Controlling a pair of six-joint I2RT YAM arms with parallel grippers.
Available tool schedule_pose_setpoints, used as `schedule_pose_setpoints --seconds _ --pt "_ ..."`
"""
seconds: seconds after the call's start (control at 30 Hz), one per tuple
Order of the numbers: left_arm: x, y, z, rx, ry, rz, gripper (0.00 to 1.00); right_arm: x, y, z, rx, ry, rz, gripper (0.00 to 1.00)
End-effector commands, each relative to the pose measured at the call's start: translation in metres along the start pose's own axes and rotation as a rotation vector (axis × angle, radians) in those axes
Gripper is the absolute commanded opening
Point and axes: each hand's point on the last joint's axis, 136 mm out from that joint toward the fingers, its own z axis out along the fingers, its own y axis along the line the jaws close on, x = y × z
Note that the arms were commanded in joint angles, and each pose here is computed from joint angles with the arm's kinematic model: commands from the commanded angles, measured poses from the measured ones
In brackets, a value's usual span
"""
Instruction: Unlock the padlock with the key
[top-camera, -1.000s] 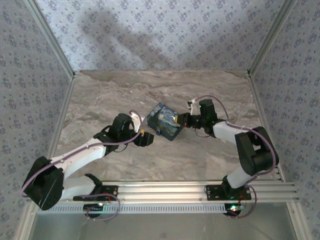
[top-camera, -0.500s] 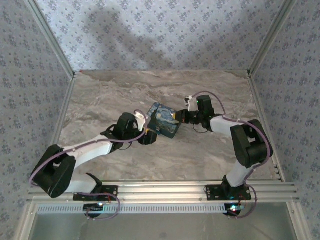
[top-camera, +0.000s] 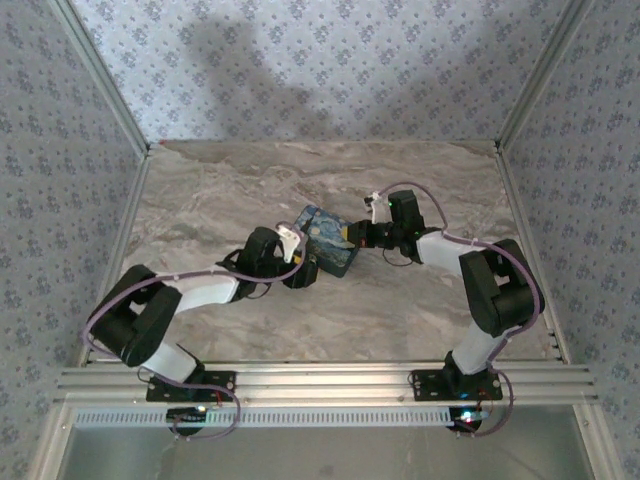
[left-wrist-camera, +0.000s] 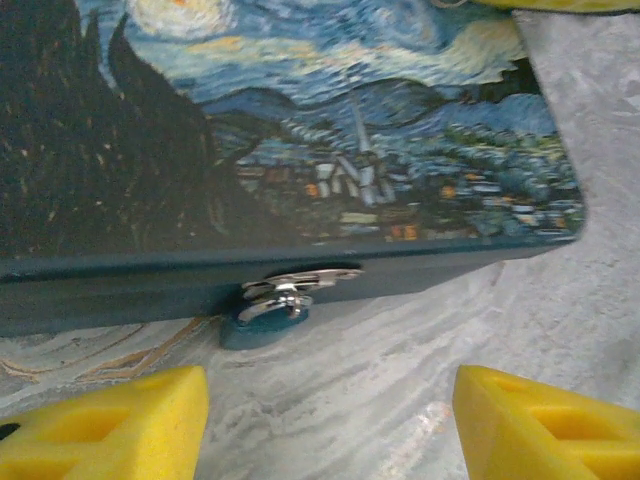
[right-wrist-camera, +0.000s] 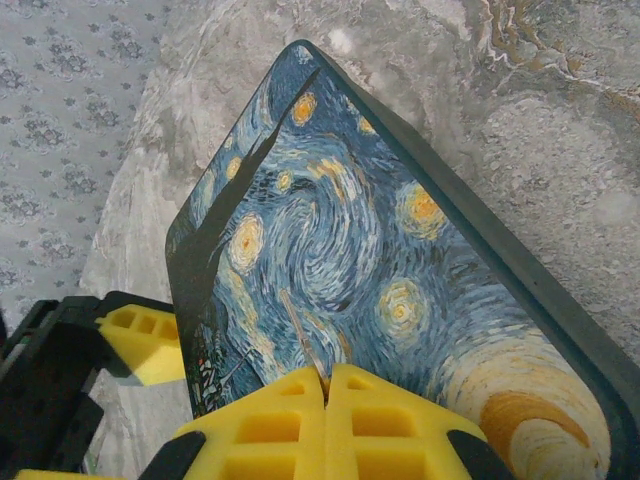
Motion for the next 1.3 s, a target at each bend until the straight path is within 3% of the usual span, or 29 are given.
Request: schedule_pose_setpoints --seconds 0.0,0.47,0.83,1.27 --pt "-0.005 0.007 0.009 -0.02 -0.039 0.031 0.66 0.028 -0.017 0.006 0.067 0.091 0.047 0.0" --pt "0.004 0.02 0.035 -0.041 -0.023 0.027 0.64 0.028 -0.013 0.007 0.063 0.094 0.038 0.0" --pt "0.005 0.009 0.039 0.024 -0.003 0.006 0.5 0.027 -0.013 0.006 0.063 0.093 0.033 0.0" --pt "0.004 -0.006 0.045 0.035 0.012 0.026 0.48 0.026 -0.011 0.007 0.06 0.092 0.03 0.0"
